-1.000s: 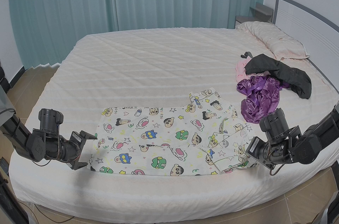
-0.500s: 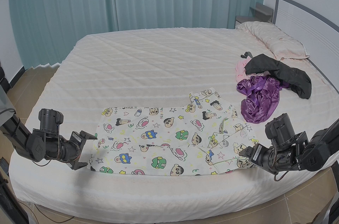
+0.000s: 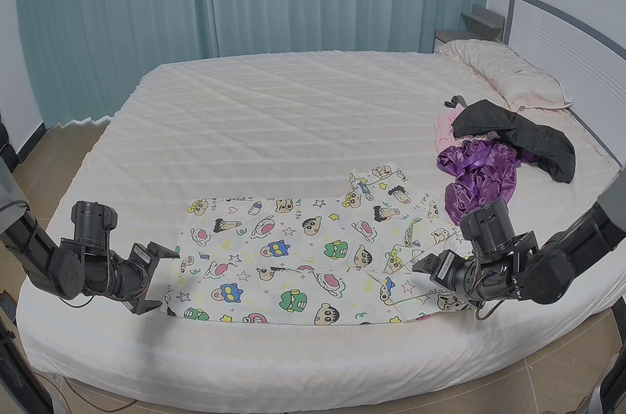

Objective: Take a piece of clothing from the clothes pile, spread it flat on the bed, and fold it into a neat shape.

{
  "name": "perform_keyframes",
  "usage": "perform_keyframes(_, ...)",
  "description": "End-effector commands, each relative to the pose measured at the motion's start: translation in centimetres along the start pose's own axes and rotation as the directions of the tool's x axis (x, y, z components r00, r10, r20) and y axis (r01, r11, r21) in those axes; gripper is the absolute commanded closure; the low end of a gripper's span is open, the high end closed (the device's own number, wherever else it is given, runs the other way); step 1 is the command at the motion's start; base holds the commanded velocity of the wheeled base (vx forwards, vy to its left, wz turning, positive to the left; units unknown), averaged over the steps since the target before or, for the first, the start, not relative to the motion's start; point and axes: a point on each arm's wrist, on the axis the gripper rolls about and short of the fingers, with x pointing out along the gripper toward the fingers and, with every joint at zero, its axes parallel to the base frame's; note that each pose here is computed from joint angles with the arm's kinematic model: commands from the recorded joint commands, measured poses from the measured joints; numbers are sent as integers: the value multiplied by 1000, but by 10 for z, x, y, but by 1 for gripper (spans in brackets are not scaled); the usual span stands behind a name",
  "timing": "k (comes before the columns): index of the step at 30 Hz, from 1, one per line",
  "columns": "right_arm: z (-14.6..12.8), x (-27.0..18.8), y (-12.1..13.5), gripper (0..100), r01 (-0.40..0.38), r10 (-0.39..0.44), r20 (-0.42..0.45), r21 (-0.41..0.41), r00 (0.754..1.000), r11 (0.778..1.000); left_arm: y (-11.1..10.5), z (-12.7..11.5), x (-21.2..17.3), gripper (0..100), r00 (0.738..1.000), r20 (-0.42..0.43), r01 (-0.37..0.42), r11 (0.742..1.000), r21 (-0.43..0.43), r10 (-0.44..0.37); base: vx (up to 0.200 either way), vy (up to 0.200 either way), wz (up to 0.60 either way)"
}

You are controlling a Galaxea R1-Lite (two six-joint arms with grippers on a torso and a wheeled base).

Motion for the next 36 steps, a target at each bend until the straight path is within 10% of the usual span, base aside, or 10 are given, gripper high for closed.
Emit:
perform_keyframes(1,-7,37,-12,0,61,-61,-35,1,997,998,0,0,1,0,1000,-1,-2,1000,-1,2,0,0,0)
perform_keyframes(13,-4,53,-29,0,120,-118,-54,32,991,992,0,-1,1,0,1000,-3,-3,1000,1,3,0,0,0)
perform_keyframes(25,17,-2,-20,0,2,-5,46,63,999,998,3,-3,-3,0,1000,-8,-2,1000,19,2,0,0,0)
perform_keyframes(36,12,-30,-45,0,18,-21,38,74,999,997,18,-11,-4,0,1000,-6,-5,961,275,7,0,0,0)
